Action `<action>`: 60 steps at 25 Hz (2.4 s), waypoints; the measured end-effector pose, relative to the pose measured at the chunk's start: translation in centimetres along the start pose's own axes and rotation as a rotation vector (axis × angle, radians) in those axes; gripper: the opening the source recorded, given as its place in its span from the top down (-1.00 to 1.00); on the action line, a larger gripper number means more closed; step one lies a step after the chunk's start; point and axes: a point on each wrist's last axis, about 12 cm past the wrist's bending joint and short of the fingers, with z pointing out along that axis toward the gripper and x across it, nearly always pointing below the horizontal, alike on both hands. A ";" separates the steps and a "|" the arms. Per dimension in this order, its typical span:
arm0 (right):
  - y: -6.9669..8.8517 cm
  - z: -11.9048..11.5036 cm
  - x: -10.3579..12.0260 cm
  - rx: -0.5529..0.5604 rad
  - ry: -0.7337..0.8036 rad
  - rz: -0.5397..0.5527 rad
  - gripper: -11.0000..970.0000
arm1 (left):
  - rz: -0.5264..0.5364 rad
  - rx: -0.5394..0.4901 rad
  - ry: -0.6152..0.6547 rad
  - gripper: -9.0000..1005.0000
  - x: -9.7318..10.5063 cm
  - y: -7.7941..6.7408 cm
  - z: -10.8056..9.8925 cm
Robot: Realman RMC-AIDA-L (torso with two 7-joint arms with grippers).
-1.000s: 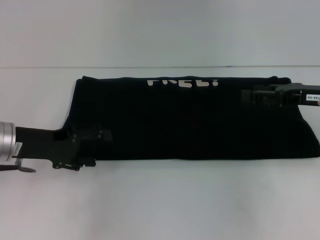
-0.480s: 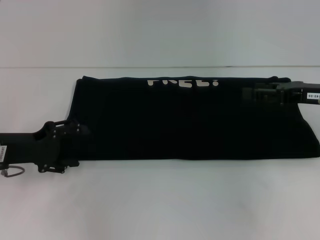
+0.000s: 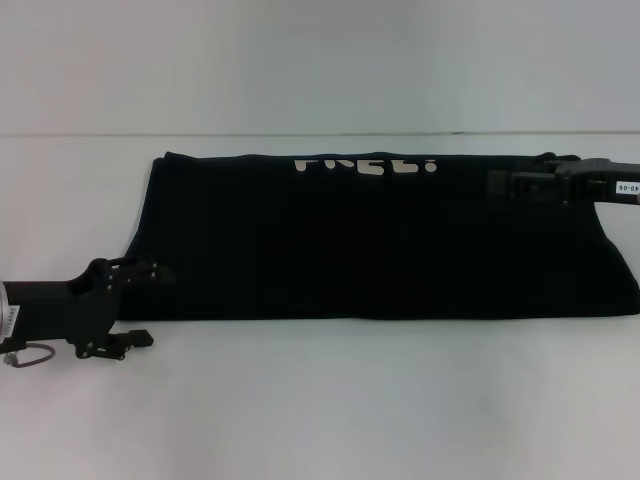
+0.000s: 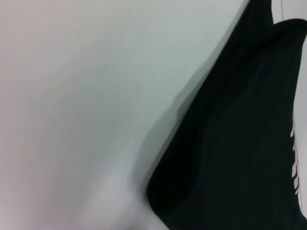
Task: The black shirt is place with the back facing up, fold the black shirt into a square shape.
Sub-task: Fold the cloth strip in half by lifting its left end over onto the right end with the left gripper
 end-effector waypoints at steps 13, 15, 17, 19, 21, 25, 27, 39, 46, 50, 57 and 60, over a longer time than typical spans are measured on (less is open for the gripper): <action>-0.1 -0.2 -0.1 0.002 -0.014 0.005 -0.40 | 0.003 -0.014 -0.064 -0.87 -0.8 0.2 -0.1; -0.1 -0.2 -0.1 0.003 -0.015 0.005 -0.40 | 0.005 -0.017 -0.074 -0.87 -0.9 0.1 -0.1; -0.1 -0.3 -0.1 0.004 -0.015 0.005 -0.40 | 0.008 -0.019 -0.088 -0.87 -1.2 0.0 -0.1; -0.1 -0.3 -0.1 0.005 -0.017 0.006 -0.40 | 0.012 -0.022 -0.098 -0.87 -1.3 -0.1 -0.2; -0.1 -0.3 -0.1 0.005 -0.017 0.006 -0.40 | 0.018 -0.025 -0.105 -0.87 -1.5 -0.2 -0.2; -0.2 -0.3 -0.1 0.006 -0.019 0.005 -0.40 | 0.027 -0.028 -0.114 -0.87 -1.6 -0.3 -0.2; -0.2 -0.4 -0.2 0.008 -0.025 0.004 -0.40 | 0.032 -0.031 -0.122 -0.87 -1.8 -0.3 -0.3; -0.3 -0.6 -0.4 0.011 -0.045 0.009 -0.40 | 0.046 -0.034 -0.119 -0.86 -1.8 -0.6 -0.1; -0.3 -0.6 -0.4 0.011 -0.045 0.010 -0.40 | 0.067 -0.038 -0.115 -0.86 -1.8 -0.8 0.0; -0.3 -0.6 -0.4 0.010 -0.046 0.010 -0.40 | 0.104 -0.066 -0.096 -0.86 -1.7 -0.9 0.3; -0.2 -0.6 -0.3 0.007 -0.045 0.013 -0.40 | 0.165 -0.070 -0.099 -0.61 -1.8 -0.8 0.0; -0.2 -0.6 -0.3 0.007 -0.044 0.013 -0.40 | 0.165 -0.075 -0.103 -0.39 -1.8 -0.7 -0.1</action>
